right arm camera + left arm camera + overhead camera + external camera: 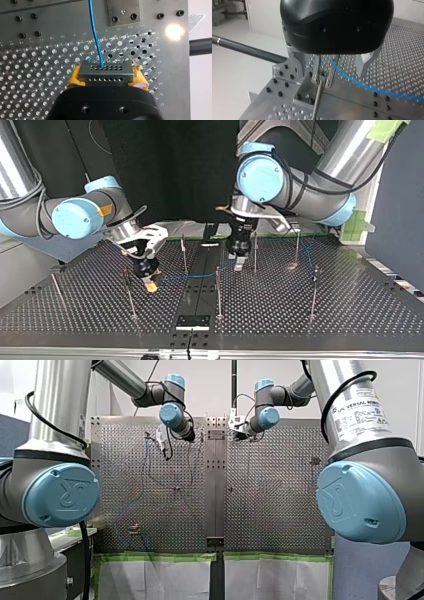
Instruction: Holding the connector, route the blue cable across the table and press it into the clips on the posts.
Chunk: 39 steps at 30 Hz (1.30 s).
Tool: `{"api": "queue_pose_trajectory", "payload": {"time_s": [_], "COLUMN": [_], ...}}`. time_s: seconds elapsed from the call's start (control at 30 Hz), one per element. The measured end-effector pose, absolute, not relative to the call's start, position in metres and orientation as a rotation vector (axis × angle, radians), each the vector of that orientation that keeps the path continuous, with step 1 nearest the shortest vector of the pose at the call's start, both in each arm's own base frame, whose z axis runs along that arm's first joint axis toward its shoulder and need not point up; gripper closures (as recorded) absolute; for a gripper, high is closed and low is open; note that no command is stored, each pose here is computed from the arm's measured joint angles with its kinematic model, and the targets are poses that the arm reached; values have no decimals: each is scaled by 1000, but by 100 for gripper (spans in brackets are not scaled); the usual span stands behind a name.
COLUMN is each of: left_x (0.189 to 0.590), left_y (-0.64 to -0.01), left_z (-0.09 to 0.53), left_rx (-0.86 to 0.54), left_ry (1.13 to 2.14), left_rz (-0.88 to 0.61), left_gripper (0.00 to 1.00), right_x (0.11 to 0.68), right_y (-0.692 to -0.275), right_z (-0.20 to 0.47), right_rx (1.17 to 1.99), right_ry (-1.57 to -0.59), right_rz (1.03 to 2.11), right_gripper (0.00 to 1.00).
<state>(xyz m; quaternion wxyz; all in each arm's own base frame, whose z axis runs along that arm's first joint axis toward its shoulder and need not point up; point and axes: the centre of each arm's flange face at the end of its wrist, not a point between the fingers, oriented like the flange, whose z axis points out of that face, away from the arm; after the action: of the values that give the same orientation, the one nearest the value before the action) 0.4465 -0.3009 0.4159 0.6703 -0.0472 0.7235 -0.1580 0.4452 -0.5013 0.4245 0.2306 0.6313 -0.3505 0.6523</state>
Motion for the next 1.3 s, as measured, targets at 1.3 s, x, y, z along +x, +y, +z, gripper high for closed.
{"api": "queue_pose_trajectory", "payload": {"time_s": [1.3], "left_x": [426], "left_y": [-416], "left_z": [425], "left_rx": [-9], "left_ry": [1612], "left_rz": [-246], "left_gripper": [0], "right_x": [430], "right_y": [-514], "right_z": [423], "right_rx": [1712], "right_ry": [-1001], "right_rz": [1772], "right_gripper": [100]}}
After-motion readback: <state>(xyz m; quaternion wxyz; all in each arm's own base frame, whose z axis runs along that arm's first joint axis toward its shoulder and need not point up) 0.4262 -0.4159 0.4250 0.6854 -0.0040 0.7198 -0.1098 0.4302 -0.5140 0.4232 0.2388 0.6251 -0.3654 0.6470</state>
